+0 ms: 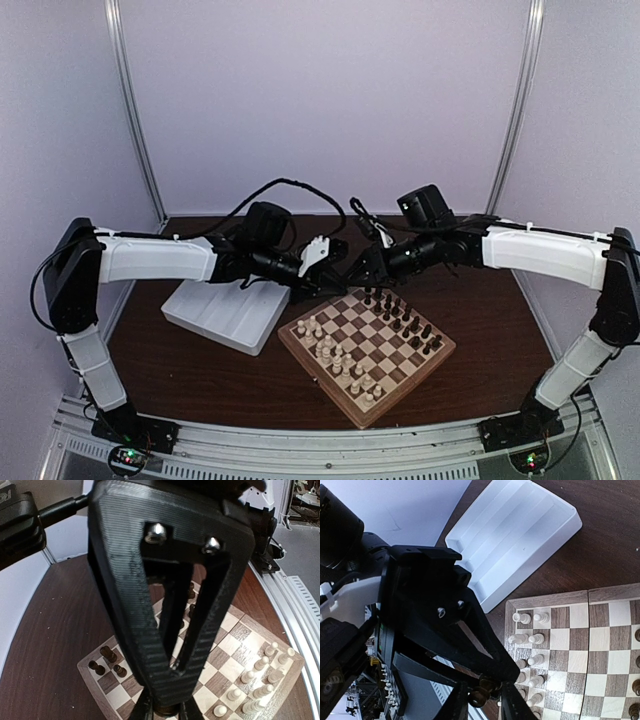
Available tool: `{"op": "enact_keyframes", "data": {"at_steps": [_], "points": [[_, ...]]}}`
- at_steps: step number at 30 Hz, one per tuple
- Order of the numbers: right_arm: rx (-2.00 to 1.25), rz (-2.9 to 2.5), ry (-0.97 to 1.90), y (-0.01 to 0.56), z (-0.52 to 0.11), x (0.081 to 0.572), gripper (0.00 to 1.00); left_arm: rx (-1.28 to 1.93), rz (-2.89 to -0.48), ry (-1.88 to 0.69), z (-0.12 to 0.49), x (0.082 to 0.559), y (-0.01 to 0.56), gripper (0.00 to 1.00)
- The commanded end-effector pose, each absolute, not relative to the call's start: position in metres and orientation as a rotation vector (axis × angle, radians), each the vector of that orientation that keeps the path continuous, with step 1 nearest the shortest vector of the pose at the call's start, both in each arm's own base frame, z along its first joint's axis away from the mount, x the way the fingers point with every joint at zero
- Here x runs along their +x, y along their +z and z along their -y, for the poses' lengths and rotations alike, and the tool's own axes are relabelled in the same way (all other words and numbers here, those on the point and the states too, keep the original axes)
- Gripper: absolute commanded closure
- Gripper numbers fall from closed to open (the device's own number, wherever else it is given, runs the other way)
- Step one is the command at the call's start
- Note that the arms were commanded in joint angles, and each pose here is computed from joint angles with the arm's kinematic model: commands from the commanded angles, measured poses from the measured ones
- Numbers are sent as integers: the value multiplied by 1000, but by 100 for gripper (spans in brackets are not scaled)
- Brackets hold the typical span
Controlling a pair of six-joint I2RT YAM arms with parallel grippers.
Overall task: Set up the chess pieces on the board
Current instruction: Adjust the chess piece, then place the chess piece on the chessboard.
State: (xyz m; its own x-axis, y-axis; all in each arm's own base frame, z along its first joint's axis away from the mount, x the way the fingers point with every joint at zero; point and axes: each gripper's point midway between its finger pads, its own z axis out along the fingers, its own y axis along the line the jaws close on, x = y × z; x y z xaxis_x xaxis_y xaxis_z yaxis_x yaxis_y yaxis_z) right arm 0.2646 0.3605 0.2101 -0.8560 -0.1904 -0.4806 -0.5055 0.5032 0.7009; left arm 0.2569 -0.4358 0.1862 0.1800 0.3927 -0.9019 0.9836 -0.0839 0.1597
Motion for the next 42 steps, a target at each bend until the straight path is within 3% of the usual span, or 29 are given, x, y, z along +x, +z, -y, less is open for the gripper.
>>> {"op": "enact_keyframes", "data": {"at_steps": [1,12,21,24,27,42], "points": [[-585,-2426,1219,208,-360,270,80,1643,-1348,-863,439,258,185,100],[-603,-2475,1177,198,-359,269,95,1650,-1377,-825,438,263,180,97],[-673,-2513,886,192,-337,291,98,1538,-1347,-770,424,262,199,28],[-710,-2531,777,187,-332,302,98,1495,-1397,-714,411,265,204,19],[-753,-2568,660,173,-326,312,97,1431,-1459,-663,395,266,211,3],[-858,-2609,334,134,-323,361,96,1020,-1718,-533,317,267,242,2]]}}
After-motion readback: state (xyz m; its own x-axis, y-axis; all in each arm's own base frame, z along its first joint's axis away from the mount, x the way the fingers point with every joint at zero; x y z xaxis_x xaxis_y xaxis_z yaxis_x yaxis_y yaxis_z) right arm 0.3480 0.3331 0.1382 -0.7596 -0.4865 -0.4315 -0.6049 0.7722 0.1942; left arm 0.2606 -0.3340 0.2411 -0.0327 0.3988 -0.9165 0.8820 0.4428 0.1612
